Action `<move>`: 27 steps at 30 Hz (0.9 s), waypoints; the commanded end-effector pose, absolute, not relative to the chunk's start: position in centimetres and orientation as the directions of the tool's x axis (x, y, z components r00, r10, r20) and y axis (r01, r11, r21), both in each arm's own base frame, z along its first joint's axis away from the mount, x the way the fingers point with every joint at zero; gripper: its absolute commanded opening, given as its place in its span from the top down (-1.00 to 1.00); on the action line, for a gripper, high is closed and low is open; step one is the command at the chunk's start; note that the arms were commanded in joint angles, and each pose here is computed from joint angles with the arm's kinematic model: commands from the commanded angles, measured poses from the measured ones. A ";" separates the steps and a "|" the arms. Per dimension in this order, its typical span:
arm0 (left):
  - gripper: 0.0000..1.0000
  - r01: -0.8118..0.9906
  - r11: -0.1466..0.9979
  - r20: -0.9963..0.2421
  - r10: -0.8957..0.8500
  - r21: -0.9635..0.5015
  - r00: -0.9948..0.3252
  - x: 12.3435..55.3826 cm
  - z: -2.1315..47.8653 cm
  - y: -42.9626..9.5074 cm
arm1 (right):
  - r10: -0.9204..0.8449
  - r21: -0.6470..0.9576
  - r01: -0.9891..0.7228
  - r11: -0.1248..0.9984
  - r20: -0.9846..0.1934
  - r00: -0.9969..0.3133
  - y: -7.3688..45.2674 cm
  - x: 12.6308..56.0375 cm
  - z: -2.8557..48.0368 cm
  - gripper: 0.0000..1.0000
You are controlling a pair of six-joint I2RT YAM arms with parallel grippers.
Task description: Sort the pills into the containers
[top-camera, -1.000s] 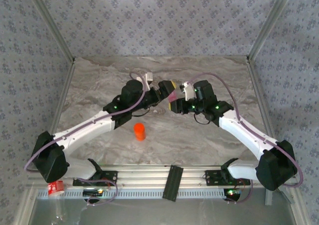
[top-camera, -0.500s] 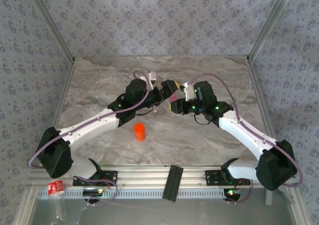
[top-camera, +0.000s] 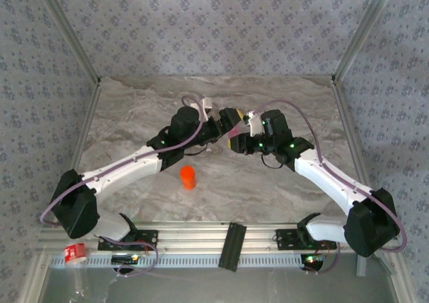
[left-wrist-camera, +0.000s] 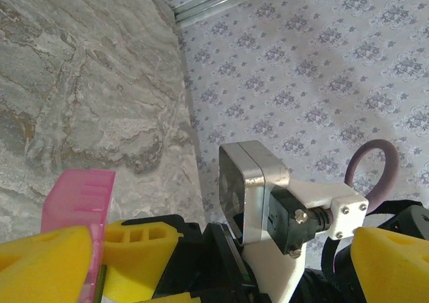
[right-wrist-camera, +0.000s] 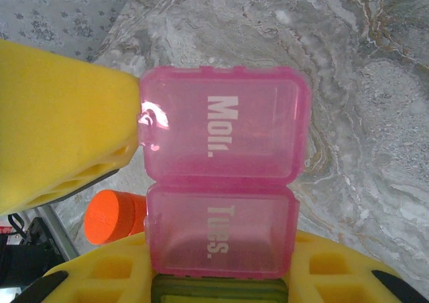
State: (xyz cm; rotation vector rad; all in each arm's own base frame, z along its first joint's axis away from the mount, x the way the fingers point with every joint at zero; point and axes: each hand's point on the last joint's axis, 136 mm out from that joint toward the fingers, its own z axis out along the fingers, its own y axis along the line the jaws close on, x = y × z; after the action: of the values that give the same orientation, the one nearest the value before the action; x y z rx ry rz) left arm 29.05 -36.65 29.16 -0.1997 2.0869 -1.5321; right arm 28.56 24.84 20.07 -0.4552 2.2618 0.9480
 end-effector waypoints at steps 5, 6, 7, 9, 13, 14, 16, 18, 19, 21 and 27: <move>-0.97 0.216 0.300 -0.330 -0.412 -0.929 -0.849 28.2 30.7 -37.6 | -0.050 0.515 -0.539 0.666 -0.691 -0.721 24.9 28.8 21.0 0.57; -0.97 0.216 0.300 -0.331 -0.413 -0.929 -0.848 28.2 30.7 -37.7 | -0.049 0.516 -0.540 0.665 -0.691 -0.721 24.9 28.8 21.0 0.57; -0.97 0.216 0.301 -0.331 -0.413 -0.929 -0.848 28.2 30.6 -37.7 | -0.049 0.517 -0.539 0.665 -0.691 -0.722 24.9 28.8 21.0 0.57; -0.97 0.219 0.298 -0.332 -0.410 -0.929 -0.850 28.2 30.7 -37.9 | -0.046 0.518 -0.539 0.664 -0.692 -0.721 24.9 28.9 21.1 0.57; -0.97 0.229 0.290 -0.335 -0.403 -0.929 -0.852 28.1 31.1 -38.4 | -0.046 0.520 -0.539 0.662 -0.690 -0.722 24.9 28.8 21.0 0.57; -0.97 0.233 0.288 -0.338 -0.400 -0.929 -0.852 28.0 31.3 -38.5 | -0.046 0.520 -0.539 0.662 -0.690 -0.722 24.9 28.8 21.0 0.57; -0.97 0.238 0.294 -0.346 -0.402 -0.926 -0.848 28.1 31.4 -38.4 | -0.046 0.520 -0.538 0.664 -0.689 -0.723 24.9 28.7 20.9 0.57; -0.97 0.248 0.307 -0.365 -0.416 -0.919 -0.833 28.2 31.7 -37.9 | -0.046 0.518 -0.535 0.668 -0.689 -0.724 24.8 28.8 20.8 0.57; -0.97 0.254 0.319 -0.377 -0.427 -0.913 -0.822 28.3 31.9 -37.5 | -0.045 0.518 -0.532 0.670 -0.687 -0.725 24.7 28.8 20.7 0.57; -0.97 0.255 0.363 -0.408 -0.452 -0.896 -0.793 28.6 31.8 -36.4 | -0.044 0.518 -0.532 0.670 -0.687 -0.725 24.7 28.8 20.6 0.57; -0.93 0.232 0.419 -0.427 -0.463 -0.878 -0.777 28.7 31.1 -35.3 | -0.040 0.517 -0.528 0.674 -0.688 -0.725 24.6 28.8 20.6 0.56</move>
State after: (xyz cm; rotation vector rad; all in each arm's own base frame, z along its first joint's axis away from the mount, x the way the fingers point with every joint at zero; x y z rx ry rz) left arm 28.77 -36.04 29.76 -0.2003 2.0651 -1.4363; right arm 28.89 24.73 20.17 -0.4453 2.2474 0.9488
